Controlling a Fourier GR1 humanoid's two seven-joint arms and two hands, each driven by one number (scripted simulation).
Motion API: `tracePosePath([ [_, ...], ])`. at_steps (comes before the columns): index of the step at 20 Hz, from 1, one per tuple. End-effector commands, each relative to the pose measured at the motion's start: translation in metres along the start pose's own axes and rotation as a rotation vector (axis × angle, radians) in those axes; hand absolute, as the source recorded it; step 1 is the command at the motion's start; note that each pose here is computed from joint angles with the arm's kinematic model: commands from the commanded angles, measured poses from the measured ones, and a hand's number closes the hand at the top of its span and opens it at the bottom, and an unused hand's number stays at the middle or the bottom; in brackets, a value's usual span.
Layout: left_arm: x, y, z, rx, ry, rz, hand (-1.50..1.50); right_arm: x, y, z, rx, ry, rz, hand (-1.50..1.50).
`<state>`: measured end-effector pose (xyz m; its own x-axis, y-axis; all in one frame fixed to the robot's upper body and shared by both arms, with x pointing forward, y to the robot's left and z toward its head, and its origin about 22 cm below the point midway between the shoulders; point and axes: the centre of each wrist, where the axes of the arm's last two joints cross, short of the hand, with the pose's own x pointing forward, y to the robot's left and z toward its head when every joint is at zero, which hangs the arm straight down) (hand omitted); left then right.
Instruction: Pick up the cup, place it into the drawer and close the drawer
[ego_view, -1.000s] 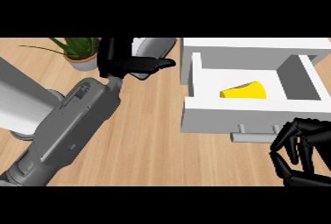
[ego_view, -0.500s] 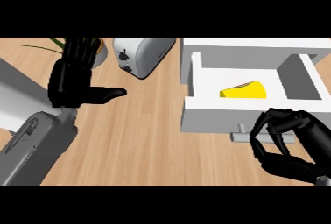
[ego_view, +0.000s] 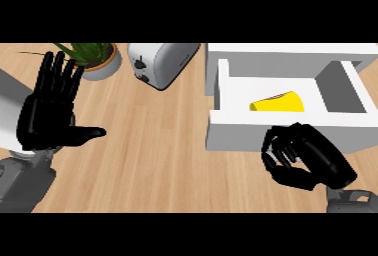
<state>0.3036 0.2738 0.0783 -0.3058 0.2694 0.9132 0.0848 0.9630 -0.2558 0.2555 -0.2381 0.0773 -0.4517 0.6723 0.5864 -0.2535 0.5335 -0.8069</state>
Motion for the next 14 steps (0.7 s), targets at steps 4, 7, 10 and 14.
tracePosePath([
  [4,0.018,0.023,0.026,-0.016,0.007,-0.01,-1.5,-0.033,0.045,-0.038,0.062,0.073,0.09,-1.5],
  [7,0.011,0.028,0.033,0.016,-0.015,-0.004,-1.5,-0.052,0.056,-0.047,0.093,0.081,0.129,-1.5],
  [10,0.015,0.054,0.031,0.013,-0.011,-0.007,-1.5,-0.059,0.058,-0.062,0.128,0.094,0.168,-1.5],
  [14,0.007,0.051,0.047,0.004,-0.007,0.013,-1.5,-0.084,0.057,-0.068,0.136,0.114,0.119,-1.5],
])
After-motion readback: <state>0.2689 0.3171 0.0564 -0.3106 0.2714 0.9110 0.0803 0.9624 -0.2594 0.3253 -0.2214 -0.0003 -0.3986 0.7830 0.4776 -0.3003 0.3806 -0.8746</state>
